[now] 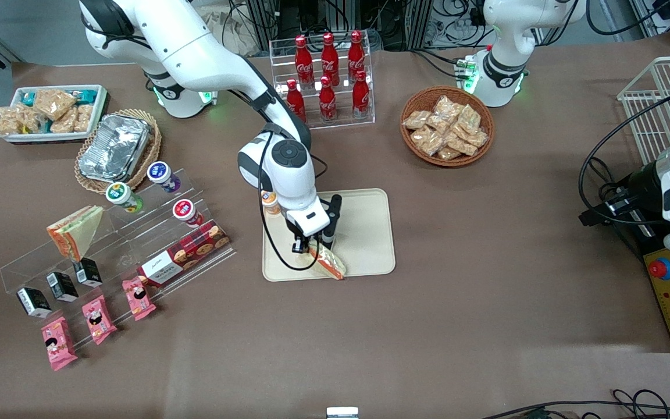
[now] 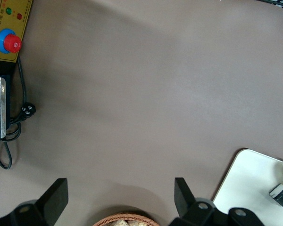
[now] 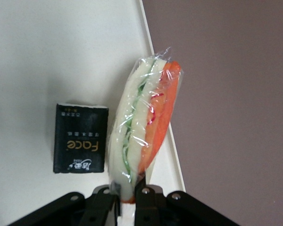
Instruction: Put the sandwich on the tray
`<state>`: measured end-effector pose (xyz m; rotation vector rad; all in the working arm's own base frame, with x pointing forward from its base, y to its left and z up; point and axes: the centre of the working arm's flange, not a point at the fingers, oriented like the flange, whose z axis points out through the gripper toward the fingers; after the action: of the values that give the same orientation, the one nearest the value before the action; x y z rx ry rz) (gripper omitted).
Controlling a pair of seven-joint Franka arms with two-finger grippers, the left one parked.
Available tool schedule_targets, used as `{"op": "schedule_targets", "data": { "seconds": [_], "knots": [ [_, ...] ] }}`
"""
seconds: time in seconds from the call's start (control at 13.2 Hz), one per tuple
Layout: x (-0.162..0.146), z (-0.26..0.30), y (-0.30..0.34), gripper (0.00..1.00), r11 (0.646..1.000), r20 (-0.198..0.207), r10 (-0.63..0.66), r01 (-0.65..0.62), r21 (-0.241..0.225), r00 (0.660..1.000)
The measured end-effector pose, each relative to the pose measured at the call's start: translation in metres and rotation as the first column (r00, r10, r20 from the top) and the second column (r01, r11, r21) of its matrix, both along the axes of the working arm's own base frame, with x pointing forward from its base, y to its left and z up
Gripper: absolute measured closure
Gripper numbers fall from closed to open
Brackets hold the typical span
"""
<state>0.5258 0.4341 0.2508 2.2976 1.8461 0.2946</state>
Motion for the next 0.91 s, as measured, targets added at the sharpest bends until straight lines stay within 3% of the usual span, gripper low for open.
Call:
{"op": "schedule_targets", "data": {
  "seconds": [0.15,0.3,0.38,0.68,0.91],
  "knots": [
    [-0.003,0.0,0.003,0.83,0.999,-0.003,-0.031,0.031,0.006,1.0],
    [-0.008,-0.001,0.007,0.7,0.997,-0.007,-0.076,0.077,0.014,0.997],
    [-0.008,-0.001,0.008,0.7,0.995,-0.009,-0.097,0.097,0.017,0.995],
    [-0.002,0.008,-0.003,0.33,0.988,-0.016,-0.156,0.156,0.004,0.988],
    [0.014,0.052,-0.024,0.02,0.966,-0.053,-0.256,0.257,0.014,0.965]
  ]
}}
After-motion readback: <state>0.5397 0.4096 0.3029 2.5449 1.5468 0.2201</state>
